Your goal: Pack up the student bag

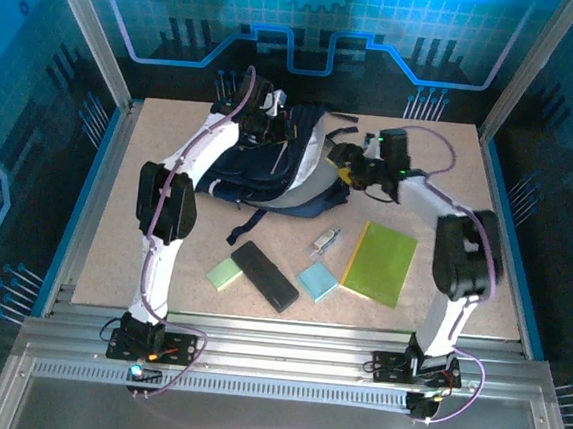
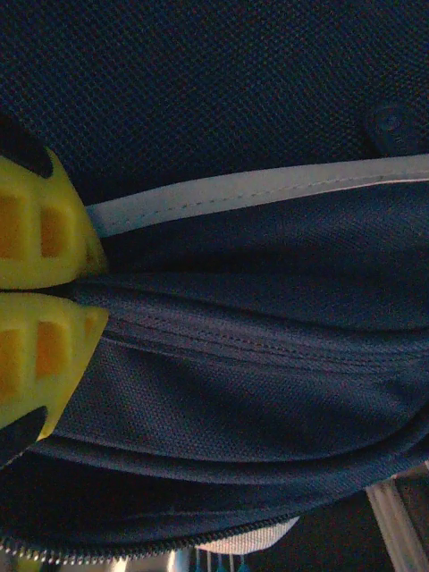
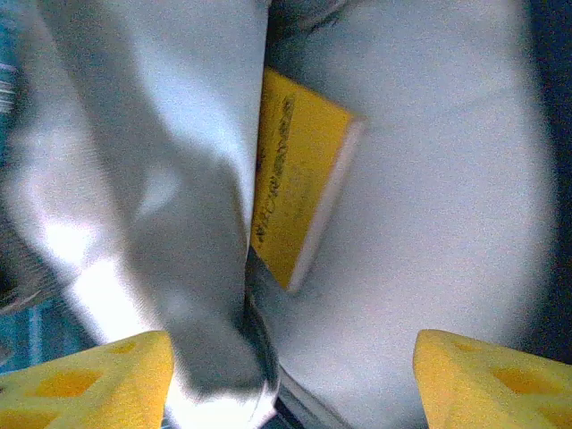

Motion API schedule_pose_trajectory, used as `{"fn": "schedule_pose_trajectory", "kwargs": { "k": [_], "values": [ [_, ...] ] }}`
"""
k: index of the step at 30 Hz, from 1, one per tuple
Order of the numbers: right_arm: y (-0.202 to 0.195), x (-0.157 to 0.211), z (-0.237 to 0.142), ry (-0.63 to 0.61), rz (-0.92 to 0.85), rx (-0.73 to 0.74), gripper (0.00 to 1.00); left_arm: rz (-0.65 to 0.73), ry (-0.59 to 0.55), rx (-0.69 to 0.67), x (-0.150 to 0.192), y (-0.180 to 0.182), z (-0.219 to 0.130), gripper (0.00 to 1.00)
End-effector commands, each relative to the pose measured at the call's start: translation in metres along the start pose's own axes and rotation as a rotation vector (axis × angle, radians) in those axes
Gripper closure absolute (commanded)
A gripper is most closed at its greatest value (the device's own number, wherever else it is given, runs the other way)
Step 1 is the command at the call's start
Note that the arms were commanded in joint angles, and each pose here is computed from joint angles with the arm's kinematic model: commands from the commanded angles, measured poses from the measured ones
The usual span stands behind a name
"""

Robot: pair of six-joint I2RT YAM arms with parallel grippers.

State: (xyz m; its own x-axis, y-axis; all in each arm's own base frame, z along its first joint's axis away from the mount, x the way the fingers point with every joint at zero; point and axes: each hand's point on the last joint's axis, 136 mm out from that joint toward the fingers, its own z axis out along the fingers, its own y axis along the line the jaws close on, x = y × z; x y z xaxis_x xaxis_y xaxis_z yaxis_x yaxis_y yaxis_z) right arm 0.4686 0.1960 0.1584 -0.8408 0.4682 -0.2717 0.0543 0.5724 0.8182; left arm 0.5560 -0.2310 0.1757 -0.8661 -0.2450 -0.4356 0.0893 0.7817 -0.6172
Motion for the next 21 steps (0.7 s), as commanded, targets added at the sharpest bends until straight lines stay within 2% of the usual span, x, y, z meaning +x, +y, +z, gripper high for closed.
{"fn": "schedule_pose_trajectory", "kwargs": {
  "k": [1, 2, 3, 6, 8, 11, 14, 21],
  "values": [
    [-0.034, 0.015, -0.056, -0.007, -0.063, 0.192, 0.27, 0.032, -0.161, -0.055, -0.039, 0.009, -0.023, 1.0],
    [-0.043, 0.021, -0.072, -0.008, -0.07, 0.241, 0.27, 0.026, -0.149, -0.061, -0.036, 0.011, -0.021, 0.94],
    [-0.049, 0.023, -0.083, -0.016, -0.078, 0.276, 0.26, 0.022, -0.133, -0.067, -0.032, 0.012, -0.018, 0.8],
    [-0.076, 0.034, -0.122, -0.028, -0.076, 0.405, 0.25, 0.048, -0.083, -0.091, -0.011, 0.007, -0.016, 0.52],
    [-0.096, 0.043, -0.146, -0.041, -0.056, 0.486, 0.25, 0.098, -0.061, -0.115, 0.005, -0.002, -0.017, 0.44],
    [-0.125, 0.057, -0.177, -0.084, -0.008, 0.567, 0.24, 0.183, -0.036, -0.127, 0.037, -0.022, -0.022, 0.39],
    [-0.151, 0.076, -0.194, -0.103, 0.054, 0.602, 0.25, 0.233, -0.001, -0.106, 0.074, -0.043, -0.025, 0.38],
    [-0.194, 0.126, -0.194, -0.034, 0.149, 0.647, 0.25, 0.185, 0.149, 0.069, 0.192, -0.094, -0.006, 0.44]
  ]
}}
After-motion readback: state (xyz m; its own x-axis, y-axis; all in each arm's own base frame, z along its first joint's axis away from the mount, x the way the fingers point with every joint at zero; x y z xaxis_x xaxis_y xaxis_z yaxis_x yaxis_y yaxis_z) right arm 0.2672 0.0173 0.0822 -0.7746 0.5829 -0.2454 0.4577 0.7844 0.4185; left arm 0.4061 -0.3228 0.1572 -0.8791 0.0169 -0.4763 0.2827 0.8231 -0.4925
